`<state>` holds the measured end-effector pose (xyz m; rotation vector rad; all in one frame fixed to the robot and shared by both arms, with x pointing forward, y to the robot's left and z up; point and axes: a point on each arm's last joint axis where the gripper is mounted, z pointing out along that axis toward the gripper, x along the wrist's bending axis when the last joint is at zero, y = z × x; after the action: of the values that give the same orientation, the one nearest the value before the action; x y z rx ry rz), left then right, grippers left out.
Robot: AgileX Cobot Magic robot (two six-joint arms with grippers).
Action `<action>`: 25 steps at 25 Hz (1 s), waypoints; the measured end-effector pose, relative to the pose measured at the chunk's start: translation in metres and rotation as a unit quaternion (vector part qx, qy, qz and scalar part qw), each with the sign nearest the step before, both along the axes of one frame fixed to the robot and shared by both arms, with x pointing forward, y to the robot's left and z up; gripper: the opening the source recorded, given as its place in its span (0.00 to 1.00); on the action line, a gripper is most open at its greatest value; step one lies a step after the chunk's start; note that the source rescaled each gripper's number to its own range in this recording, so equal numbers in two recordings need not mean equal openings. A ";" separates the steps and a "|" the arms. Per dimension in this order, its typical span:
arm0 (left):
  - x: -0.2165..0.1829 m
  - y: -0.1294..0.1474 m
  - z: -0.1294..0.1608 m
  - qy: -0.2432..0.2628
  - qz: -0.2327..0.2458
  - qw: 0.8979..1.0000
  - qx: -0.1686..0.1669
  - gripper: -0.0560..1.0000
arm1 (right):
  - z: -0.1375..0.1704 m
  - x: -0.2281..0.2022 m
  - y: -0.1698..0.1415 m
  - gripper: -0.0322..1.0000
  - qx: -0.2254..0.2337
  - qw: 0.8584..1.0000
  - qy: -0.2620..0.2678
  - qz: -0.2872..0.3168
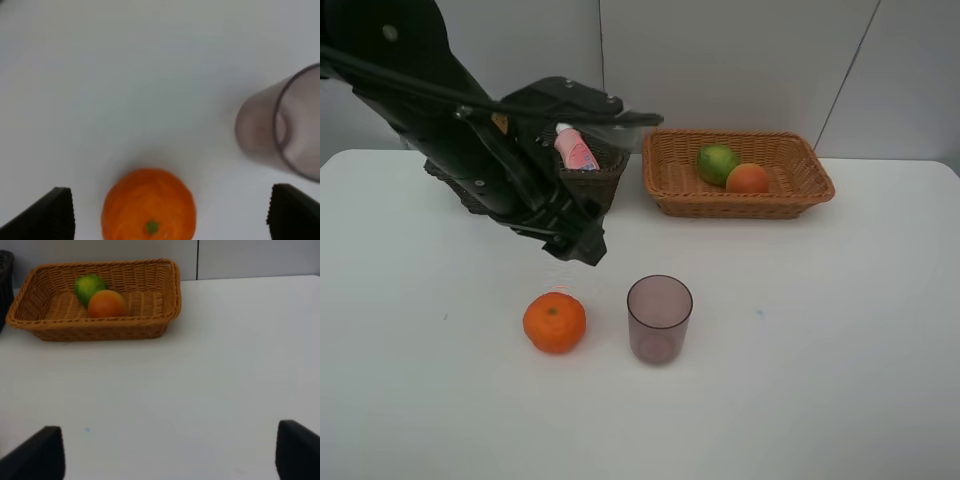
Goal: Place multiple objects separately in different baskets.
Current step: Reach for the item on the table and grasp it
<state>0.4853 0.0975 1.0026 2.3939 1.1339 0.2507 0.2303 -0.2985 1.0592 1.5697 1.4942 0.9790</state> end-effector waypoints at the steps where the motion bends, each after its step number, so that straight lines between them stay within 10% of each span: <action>1: 0.001 -0.006 0.004 0.002 -0.002 1.000 -0.002 1.00 | 0.000 0.000 0.000 0.80 0.000 1.000 0.000 0.000; 11: 0.012 -0.069 -0.016 0.051 -0.052 0.997 0.041 1.00 | 0.000 0.000 0.000 0.80 0.000 1.000 0.000 0.000; 25: 0.030 -0.082 -0.065 0.073 -0.067 0.989 0.108 1.00 | 0.000 0.000 0.000 0.80 0.000 1.000 0.000 0.000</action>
<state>0.5156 0.0151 0.9376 2.7064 1.0479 0.1629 0.2303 -0.2985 1.0592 1.5697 1.4942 0.9790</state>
